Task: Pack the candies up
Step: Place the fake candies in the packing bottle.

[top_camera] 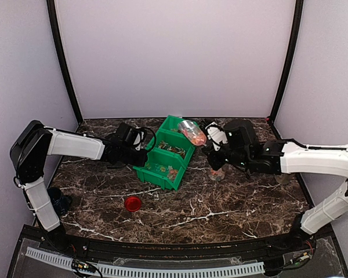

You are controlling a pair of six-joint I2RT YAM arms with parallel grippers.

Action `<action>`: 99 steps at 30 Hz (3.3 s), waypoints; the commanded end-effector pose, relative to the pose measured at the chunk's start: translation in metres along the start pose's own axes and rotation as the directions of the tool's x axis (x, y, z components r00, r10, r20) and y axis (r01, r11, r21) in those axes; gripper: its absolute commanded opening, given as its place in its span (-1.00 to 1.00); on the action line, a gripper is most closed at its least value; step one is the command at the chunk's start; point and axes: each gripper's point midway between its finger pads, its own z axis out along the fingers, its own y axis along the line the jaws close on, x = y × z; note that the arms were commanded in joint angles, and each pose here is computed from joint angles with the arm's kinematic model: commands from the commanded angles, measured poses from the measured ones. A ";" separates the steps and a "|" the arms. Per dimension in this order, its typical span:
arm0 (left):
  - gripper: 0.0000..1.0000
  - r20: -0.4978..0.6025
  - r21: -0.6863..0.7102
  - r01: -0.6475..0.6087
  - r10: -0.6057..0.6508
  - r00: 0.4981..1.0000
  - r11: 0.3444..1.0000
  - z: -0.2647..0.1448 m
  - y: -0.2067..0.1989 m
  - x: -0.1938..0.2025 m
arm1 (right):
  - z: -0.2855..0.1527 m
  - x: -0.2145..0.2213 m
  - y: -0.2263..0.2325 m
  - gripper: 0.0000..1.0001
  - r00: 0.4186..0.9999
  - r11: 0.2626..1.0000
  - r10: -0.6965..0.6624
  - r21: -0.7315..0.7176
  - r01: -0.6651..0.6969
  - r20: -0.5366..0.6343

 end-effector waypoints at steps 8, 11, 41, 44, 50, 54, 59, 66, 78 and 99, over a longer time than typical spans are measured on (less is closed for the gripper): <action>-1.00 0.220 0.087 0.007 -0.026 0.975 0.996 -0.029 -0.018 -0.062 | -0.067 -0.009 -0.031 -1.00 0.982 0.999 0.031 0.040 -0.024 -0.188; -1.00 0.220 0.088 0.004 -0.023 0.975 0.996 -0.028 -0.018 -0.062 | -0.084 -0.005 -0.038 -1.00 0.967 0.998 0.045 0.053 -0.033 -0.253; -1.00 0.165 0.121 -0.002 -0.018 0.986 0.993 -0.010 -0.024 -0.048 | -0.115 0.044 -0.070 -1.00 0.849 0.997 0.032 0.081 0.012 -0.528; -1.00 0.160 0.118 -0.002 -0.017 0.987 0.993 -0.008 -0.023 -0.046 | -0.111 0.045 -0.069 -1.00 0.838 0.997 0.031 0.078 0.013 -0.544; -1.00 0.157 0.106 -0.004 -0.012 0.987 0.994 -0.007 -0.021 -0.045 | -0.104 0.049 -0.068 -1.00 0.819 0.997 0.032 0.078 0.016 -0.573; -1.00 0.156 0.095 -0.007 -0.008 0.988 0.995 -0.007 -0.020 -0.044 | -0.105 0.047 -0.072 -1.00 0.816 0.994 0.054 0.110 0.012 -0.575; -1.00 0.156 0.106 -0.004 -0.013 0.988 0.994 -0.007 -0.022 -0.045 | -0.105 0.048 -0.071 -1.00 0.811 0.993 0.082 0.120 -0.014 -0.579; -1.00 0.156 0.106 -0.003 -0.014 0.988 0.994 -0.008 -0.022 -0.046 | -0.104 0.050 -0.068 -1.00 0.800 0.989 0.130 0.139 -0.059 -0.586; -1.00 0.154 0.108 0.000 -0.017 0.988 0.994 -0.007 -0.022 -0.046 | -0.105 0.054 -0.066 -1.00 0.780 0.979 0.192 0.168 -0.113 -0.595; -1.00 0.153 0.113 0.002 -0.020 0.988 0.994 -0.006 -0.023 -0.047 | -0.107 0.065 -0.057 -1.00 0.695 0.970 0.241 0.181 -0.160 -0.677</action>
